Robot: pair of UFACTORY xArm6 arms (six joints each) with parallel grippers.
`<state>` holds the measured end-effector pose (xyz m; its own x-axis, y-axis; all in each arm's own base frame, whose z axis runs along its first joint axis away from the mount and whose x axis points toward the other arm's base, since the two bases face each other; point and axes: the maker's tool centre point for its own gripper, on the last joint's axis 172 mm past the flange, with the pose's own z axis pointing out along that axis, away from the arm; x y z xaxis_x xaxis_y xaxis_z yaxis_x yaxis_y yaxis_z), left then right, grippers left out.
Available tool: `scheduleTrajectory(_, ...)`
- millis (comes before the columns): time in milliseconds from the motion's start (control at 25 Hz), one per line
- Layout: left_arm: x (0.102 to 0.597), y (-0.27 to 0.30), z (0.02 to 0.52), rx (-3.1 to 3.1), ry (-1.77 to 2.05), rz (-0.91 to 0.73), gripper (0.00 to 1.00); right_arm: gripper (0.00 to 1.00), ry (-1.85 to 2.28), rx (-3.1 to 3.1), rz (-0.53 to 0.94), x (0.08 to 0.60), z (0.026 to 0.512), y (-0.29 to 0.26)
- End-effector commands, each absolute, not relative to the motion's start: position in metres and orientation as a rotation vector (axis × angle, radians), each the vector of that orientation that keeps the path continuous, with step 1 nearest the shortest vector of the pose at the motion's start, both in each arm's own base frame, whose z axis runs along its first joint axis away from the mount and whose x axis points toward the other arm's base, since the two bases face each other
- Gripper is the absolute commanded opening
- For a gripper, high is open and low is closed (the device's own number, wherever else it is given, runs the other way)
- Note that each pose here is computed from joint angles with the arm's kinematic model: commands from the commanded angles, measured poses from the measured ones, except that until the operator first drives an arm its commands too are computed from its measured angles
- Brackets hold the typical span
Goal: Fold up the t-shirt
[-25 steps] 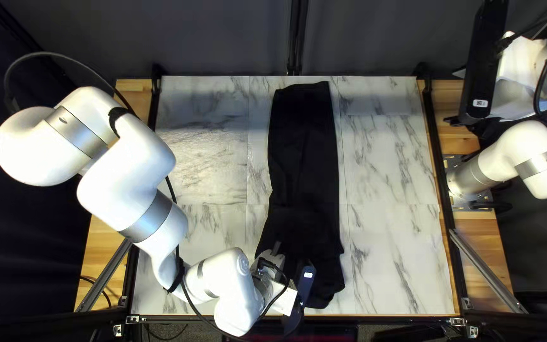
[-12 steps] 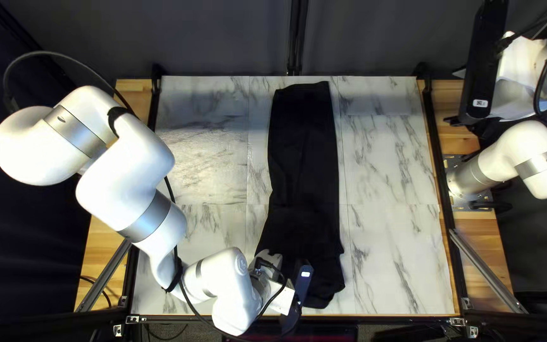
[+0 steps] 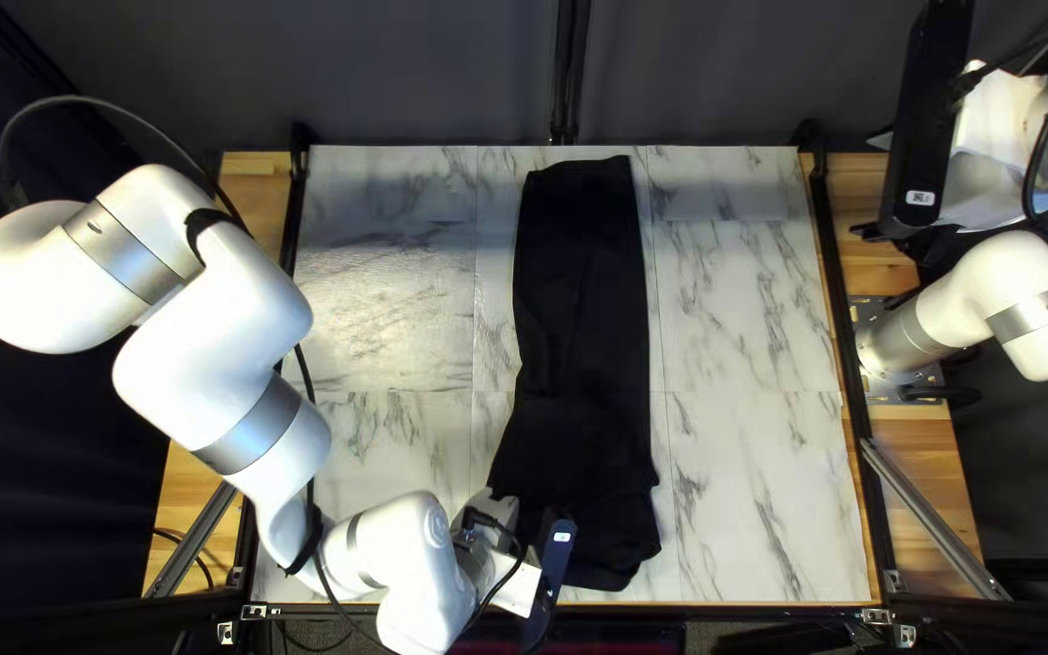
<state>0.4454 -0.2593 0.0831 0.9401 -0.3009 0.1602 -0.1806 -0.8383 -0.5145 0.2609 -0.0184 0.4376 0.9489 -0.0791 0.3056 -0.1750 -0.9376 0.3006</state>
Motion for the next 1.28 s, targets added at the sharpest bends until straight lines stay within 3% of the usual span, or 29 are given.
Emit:
scheduleTrajectory(40,0.436,-0.263,0.084,-2.587,0.329,-0.315,0.00,1.00,-0.186,2.775,0.416,0.261,0.438,-0.018)
scheduleTrajectory(920,0.400,-0.279,0.077,-2.623,0.277,-0.277,0.00,1.00,-0.186,2.775,0.416,0.261,0.438,-0.018)
scheduleTrajectory(1280,0.390,-0.312,0.086,-2.629,0.264,-0.276,0.00,1.00,-0.186,2.775,0.416,0.261,0.438,-0.018)
